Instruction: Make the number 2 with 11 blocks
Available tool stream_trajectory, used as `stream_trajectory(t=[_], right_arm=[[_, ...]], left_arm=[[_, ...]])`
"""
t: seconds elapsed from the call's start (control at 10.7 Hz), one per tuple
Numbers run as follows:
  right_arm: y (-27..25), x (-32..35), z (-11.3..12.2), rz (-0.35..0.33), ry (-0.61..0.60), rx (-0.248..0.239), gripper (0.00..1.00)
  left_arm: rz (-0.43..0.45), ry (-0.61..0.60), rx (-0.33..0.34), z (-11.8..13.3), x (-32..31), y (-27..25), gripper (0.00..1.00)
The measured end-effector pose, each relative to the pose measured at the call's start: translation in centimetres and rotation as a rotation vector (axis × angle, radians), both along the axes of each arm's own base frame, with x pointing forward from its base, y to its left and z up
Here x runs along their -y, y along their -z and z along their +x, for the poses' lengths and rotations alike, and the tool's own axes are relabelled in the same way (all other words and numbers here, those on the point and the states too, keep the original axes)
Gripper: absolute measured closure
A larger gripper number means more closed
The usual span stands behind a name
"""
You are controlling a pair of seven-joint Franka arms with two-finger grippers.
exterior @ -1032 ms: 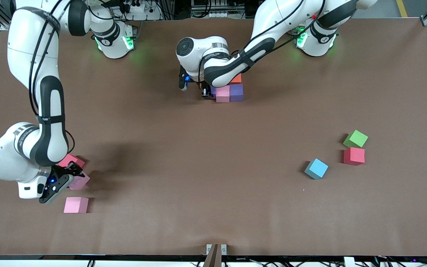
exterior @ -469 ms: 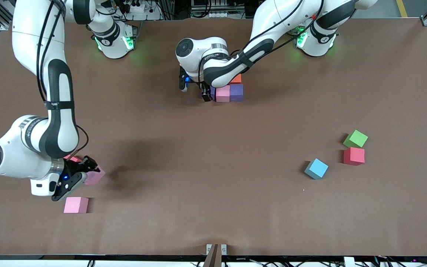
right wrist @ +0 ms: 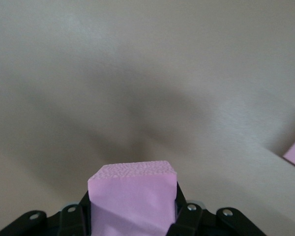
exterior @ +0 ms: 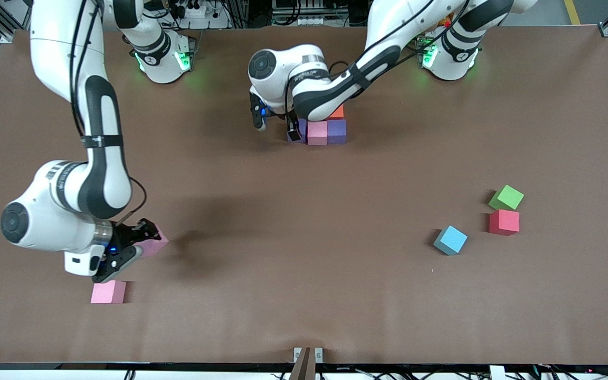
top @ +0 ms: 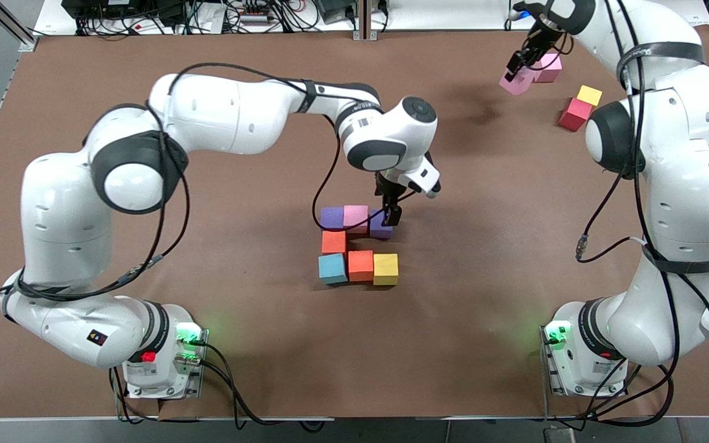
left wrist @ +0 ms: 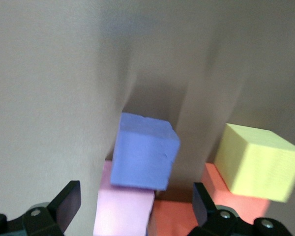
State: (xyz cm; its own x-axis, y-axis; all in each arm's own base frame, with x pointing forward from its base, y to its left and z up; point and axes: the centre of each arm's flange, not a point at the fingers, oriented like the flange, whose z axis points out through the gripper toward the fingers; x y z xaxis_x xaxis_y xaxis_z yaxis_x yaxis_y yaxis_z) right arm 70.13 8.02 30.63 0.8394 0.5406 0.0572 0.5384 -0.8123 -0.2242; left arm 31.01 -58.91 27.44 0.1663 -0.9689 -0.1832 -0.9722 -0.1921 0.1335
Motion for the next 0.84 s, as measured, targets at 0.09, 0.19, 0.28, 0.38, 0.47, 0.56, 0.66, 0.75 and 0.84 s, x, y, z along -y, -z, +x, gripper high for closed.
stream_trajectory(t=[0.09,0.19,0.28,0.38,0.47,0.56,0.66,0.75,0.84], right_arm=[[0.1,-1.5,-0.3,-0.003,0.021,-0.013,0.4],[0.2,-3.1,-0.6,-0.007,0.044,-0.025,0.4],[0.2,-4.8,-0.9,-0.011,0.071,-0.037,0.4],[0.1,-6.8,-1.5,-0.015,0.103,-0.052,0.4],[-0.1,-9.0,-2.2,-0.018,0.136,-0.063,0.4],[-0.2,-11.4,-3.0,-0.023,0.171,-0.065,0.4],[0.0,-14.1,-4.2,-0.028,0.207,-0.059,0.4],[0.4,-16.7,-5.7,-0.033,0.243,-0.045,0.4],[1.1,-19.5,-7.5,-0.039,0.281,-0.031,0.4]], left_arm=[[0.011,-0.038,-0.001,0.4,-0.6,-2.3,0.0],[0.03,-0.072,0.008,1.7,-1.9,-4.6,0.0],[0.058,-0.116,0.026,3.9,-4.0,-6.9,0.0],[0.086,-0.178,0.046,7.1,-6.9,-8.9,0.0],[0.1,-0.246,0.059,10.6,-10.2,-10.2,0.0],[0.101,-0.31,0.063,14.5,-13.9,-11.0,0.0],[0.095,-0.363,0.06,18.5,-18.2,-11.3,0.0],[0.095,-0.392,0.07,22.3,-22.8,-11.6,0.0],[0.108,-0.394,0.101,25.4,-27.2,-12.0,0.0]])
